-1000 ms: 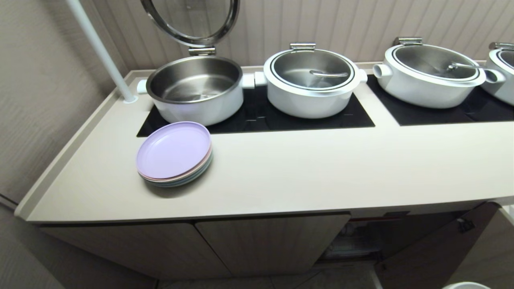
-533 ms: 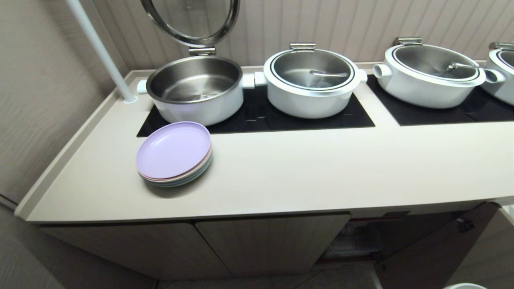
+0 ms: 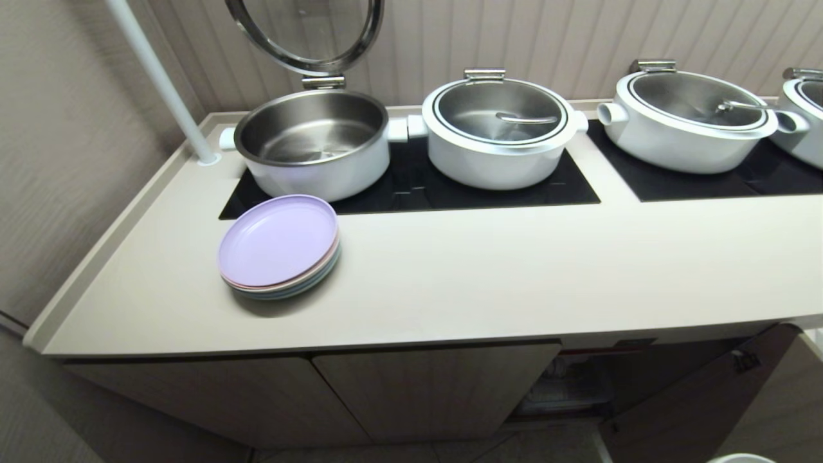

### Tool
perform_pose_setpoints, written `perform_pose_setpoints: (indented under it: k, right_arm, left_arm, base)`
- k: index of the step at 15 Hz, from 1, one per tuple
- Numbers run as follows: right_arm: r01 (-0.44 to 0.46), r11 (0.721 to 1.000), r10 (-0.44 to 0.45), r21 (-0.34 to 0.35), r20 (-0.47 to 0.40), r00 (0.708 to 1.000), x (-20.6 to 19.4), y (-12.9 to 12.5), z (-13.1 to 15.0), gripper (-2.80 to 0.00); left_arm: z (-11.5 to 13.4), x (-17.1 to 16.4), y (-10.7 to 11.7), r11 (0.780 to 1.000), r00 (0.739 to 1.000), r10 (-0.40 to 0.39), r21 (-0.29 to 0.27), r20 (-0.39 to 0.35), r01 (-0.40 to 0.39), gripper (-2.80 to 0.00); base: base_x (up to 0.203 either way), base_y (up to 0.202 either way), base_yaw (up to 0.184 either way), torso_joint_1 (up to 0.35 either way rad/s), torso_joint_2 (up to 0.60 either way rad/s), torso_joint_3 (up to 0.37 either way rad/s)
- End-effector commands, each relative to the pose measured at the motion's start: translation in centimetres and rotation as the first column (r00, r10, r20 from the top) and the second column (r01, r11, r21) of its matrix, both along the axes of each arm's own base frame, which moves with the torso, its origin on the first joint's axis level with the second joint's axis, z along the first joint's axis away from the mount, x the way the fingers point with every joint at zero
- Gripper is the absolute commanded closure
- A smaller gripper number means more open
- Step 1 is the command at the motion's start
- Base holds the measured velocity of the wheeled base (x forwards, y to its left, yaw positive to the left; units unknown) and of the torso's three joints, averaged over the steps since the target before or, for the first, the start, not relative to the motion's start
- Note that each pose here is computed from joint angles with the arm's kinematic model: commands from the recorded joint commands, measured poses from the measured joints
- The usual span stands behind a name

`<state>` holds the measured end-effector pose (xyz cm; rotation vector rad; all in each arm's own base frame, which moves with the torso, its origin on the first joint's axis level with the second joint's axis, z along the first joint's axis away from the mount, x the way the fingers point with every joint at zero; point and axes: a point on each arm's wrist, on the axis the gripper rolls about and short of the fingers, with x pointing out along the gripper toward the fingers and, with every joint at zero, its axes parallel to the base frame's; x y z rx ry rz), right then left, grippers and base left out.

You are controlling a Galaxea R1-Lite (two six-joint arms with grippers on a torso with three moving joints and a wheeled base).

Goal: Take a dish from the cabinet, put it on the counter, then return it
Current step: Put it back into the cabinet

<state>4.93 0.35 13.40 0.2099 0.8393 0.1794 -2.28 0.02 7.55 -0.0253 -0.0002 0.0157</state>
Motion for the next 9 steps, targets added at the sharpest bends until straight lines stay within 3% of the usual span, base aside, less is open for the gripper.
perform_pose_setpoints:
  k: [1, 9]
  right_arm:
    - [0.000, 1.000, 0.000, 0.002, -0.024, 1.000, 0.14, -0.01, -0.23, 0.00]
    - [0.000, 1.000, 0.000, 0.004, -0.033, 0.999, 0.25, 0.00, -0.28, 0.00]
  left_arm:
    - [0.01, 0.00, 0.00, 1.000, 1.000, 0.001, -0.001, 0.002, -0.001, 0.00]
    - [0.01, 0.00, 0.00, 1.000, 1.000, 0.001, -0.001, 0.002, -0.001, 0.00]
  base:
    - [0.000, 0.000, 0.000, 0.000, 0.00, 0.000]
    - [0.000, 0.000, 0.000, 0.000, 0.00, 0.000]
